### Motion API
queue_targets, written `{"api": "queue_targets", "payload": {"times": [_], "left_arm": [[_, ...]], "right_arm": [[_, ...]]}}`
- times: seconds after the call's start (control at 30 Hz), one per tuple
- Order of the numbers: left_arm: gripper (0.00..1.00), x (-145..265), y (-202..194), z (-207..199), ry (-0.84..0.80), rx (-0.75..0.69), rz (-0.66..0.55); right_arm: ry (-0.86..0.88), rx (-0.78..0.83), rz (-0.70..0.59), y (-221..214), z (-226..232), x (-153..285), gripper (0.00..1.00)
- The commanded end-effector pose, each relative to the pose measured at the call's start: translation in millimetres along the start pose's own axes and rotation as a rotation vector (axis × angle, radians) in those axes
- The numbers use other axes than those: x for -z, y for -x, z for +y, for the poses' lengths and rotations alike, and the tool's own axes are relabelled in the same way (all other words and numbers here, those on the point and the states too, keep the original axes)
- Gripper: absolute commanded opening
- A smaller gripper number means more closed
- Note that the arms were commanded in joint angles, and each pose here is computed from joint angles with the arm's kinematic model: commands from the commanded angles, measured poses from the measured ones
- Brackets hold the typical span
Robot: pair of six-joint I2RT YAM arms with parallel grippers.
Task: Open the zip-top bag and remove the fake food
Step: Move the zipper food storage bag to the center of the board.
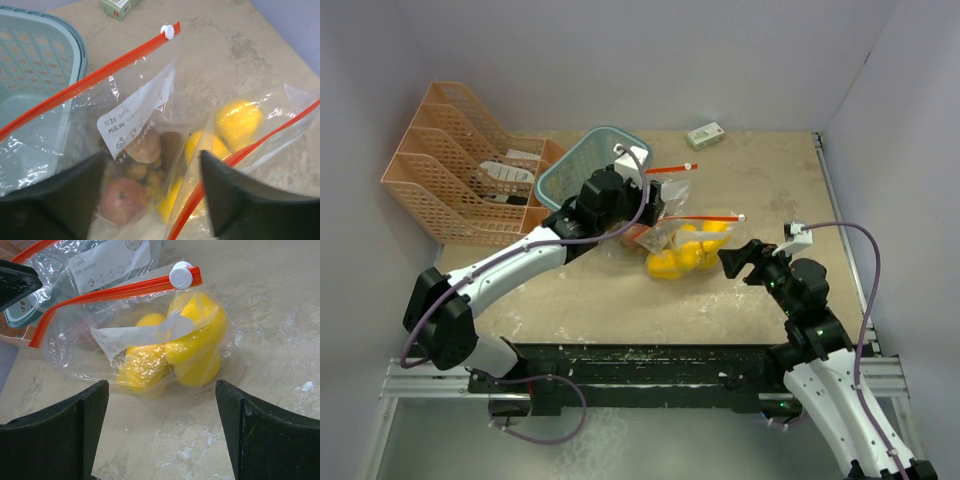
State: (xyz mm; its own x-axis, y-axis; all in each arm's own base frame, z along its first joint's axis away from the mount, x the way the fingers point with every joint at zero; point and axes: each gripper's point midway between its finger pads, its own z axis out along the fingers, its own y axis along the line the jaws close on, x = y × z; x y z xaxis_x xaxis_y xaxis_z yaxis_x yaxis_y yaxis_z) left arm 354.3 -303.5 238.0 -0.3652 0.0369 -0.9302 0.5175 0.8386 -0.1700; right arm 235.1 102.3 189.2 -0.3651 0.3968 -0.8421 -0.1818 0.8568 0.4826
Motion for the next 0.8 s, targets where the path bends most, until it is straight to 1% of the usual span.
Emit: {"api": "queue_targets", "payload": {"times": [0.0, 0.07, 0.17, 0.23, 0.3, 0.37, 0.4, 0.43, 0.53, 0.6, 0.77], "left_arm": [[0.99, 13.7, 61.2, 2.6, 0.051, -0.019, -0.154], [0.99, 16.2, 74.3, 11.6, 0.111, -0.047, -0.155], [0.99, 9.9, 82.7, 28.2, 0.215, -0.074, -0.122], [0.99, -0.2, 83.4, 31.3, 0.227, -0.08, -0.082], [0.99, -11.5, 75.5, 26.0, 0.194, -0.08, -0.027], [0.99, -18.5, 65.9, 7.7, 0.094, -0.069, 0.004], [0.99, -19.6, 61.5, -7.7, 0.006, -0.066, -0.001], [0.99, -19.5, 63.3, -24.1, -0.079, -0.06, -0.036], [0.99, -12.6, 43.0, -60.5, -0.274, -0.062, -0.026], [0.99, -9.4, 25.1, -79.2, -0.353, -0.077, 0.006], [0.99, -6.6, -8.2, -113.4, -0.455, -0.101, 0.077]], "right_arm": [[0.018, -0.006, -0.025, 9.2, 5.8, -1.4, 0.89], [0.014, -0.008, -0.023, 7.4, 4.4, -1.9, 0.88], [0.023, -0.018, -0.023, 5.7, 5.3, -2.5, 0.88], [0.029, -0.024, -0.021, 4.5, 6.2, -2.4, 0.88], [0.029, -0.03, -0.025, 5.2, 6.5, -1.8, 0.88], [0.03, -0.034, -0.032, 7.2, 7.2, -1.3, 0.88], [0.029, -0.035, -0.032, 7.6, 7.2, -1.5, 0.87], [0.026, -0.036, -0.034, 8.2, 7.0, -1.4, 0.87], [0.009, -0.041, 0.001, 0.2, 3.2, -0.4, 0.86], [-0.005, -0.066, 0.033, -9.2, 0.0, 0.8, 0.85], [-0.014, -0.111, 0.012, -11.3, -2.8, 3.8, 0.82]]}}
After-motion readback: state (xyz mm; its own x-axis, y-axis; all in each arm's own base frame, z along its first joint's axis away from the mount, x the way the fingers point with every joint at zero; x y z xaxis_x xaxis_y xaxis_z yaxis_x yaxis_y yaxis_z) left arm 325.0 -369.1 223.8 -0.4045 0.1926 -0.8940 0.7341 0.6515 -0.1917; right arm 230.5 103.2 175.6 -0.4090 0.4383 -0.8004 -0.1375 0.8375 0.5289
